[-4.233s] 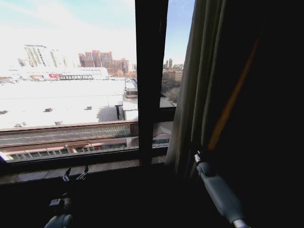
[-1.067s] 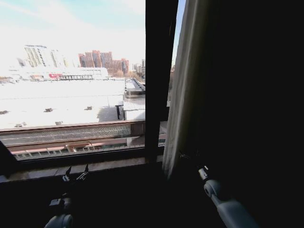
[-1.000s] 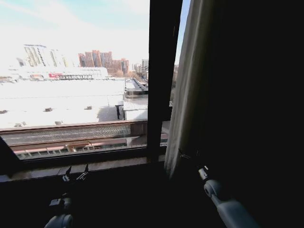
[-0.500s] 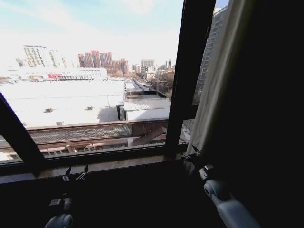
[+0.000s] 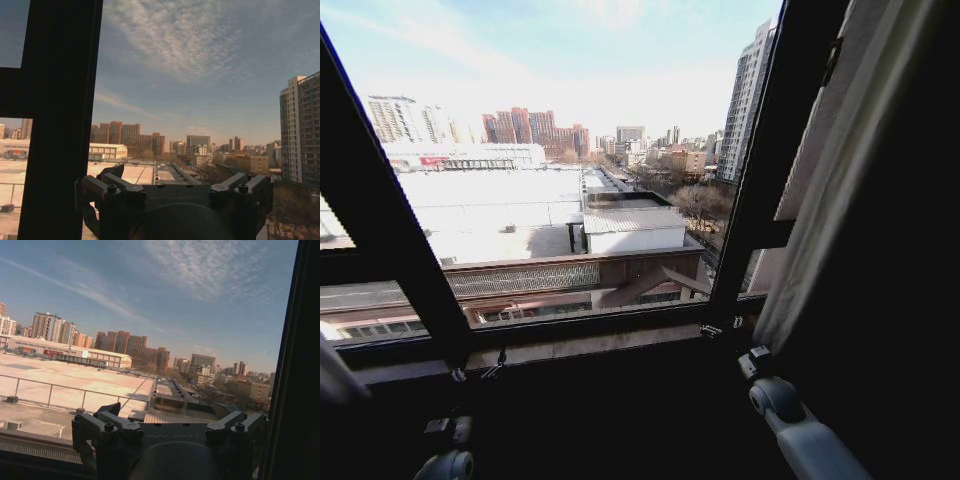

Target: Open the curtains by pulling them apart, changing their state from closed to fully open.

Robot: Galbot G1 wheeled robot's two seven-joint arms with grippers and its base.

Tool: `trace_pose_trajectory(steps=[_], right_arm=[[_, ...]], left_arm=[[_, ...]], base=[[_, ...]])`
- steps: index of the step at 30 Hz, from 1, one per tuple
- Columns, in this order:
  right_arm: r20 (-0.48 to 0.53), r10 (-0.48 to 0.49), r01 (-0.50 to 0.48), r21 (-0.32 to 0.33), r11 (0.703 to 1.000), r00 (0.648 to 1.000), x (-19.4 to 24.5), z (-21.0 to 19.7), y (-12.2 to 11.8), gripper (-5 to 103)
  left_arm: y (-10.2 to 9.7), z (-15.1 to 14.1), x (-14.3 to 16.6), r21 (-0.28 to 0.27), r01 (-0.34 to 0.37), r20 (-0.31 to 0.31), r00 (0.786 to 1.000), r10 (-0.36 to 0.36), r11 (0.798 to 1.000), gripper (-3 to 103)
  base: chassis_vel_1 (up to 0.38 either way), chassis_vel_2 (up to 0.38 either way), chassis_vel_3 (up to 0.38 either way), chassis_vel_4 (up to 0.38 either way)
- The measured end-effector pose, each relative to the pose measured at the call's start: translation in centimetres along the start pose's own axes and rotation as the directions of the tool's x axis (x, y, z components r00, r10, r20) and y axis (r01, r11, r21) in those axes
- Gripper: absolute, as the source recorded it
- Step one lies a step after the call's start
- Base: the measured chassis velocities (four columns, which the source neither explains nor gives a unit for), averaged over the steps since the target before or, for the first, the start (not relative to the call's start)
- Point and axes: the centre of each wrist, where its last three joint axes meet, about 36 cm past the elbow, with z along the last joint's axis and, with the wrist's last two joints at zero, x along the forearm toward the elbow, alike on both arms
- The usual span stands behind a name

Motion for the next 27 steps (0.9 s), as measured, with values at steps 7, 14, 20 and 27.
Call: trace_pose_trajectory(steps=[7,14,20,27], right_arm=[[0.0,0.0,0.0,0.0,1.0,1.0,0.0,0.0,0.0,100],[0.0,0.0,0.0,0.0,1.0,1.0,0.0,0.0,0.0,100],[0.0,0.0,0.0,0.0,1.0,1.0,0.0,0.0,0.0,100],[0.0,0.0,0.0,0.0,1.0,1.0,0.0,0.0,0.0,100]], left_arm=[[0.0,0.0,0.0,0.0,0.0,0.0,1.0,0.0,1.0,100],[0.0,0.0,0.0,0.0,0.0,0.0,1.0,0.0,1.0,100],[0.0,0.0,0.0,0.0,0.0,0.0,1.0,0.0,1.0,100],[0.0,0.0,0.0,0.0,0.0,0.0,1.0,0.0,1.0,100]], base=[[0.386,0.332,-0.385,-0.328],[0.39,0.334,-0.374,-0.336],[0.399,0.315,-0.396,-0.312],[0.374,0.323,-0.382,-0.325]])
